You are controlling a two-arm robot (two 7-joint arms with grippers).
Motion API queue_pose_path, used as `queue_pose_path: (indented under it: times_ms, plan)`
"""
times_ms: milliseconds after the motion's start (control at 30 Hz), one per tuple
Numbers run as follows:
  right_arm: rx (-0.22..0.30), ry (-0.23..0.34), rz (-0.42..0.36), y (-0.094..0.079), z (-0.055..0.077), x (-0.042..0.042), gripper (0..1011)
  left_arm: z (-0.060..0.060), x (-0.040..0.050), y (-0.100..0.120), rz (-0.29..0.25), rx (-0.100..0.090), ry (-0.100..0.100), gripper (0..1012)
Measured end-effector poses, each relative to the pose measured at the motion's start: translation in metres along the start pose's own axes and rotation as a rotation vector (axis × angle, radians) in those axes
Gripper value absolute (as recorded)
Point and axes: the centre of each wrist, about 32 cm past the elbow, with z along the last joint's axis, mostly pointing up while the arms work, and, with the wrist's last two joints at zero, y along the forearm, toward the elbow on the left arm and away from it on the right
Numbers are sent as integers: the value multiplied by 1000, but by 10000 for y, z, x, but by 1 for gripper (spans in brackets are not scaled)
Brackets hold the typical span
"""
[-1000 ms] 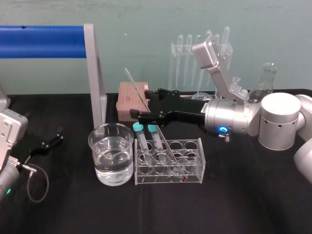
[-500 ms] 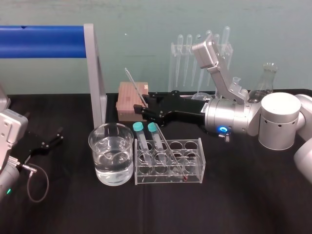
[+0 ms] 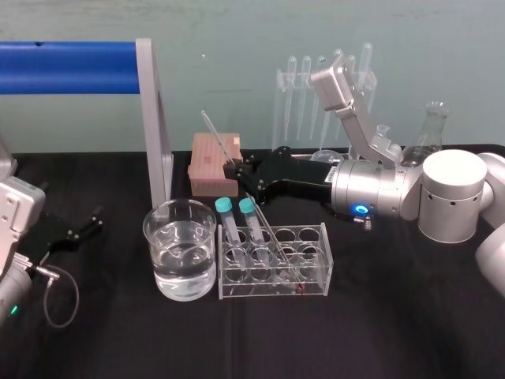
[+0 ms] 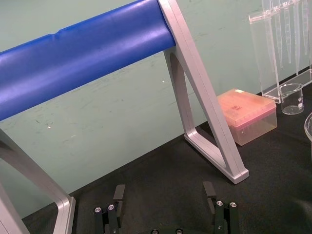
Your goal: Hold the thermometer with one hand and immerse one end into the beaker, then reinsert it into the test tube rack.
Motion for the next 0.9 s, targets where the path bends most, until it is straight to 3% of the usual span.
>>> queue_pose_path:
  times_ms: [667, 800, 900]
  plan:
    - [91, 35, -11, -149, -142, -123, 53, 0, 0, 0, 0, 0, 0, 1008]
    - [140, 18, -17, -196, -196, -148, 53, 0, 0, 0, 0, 0, 0, 1008]
    - [210, 0, -18, -236, -239, -165, 53, 0, 0, 0, 0, 0, 0, 1008]
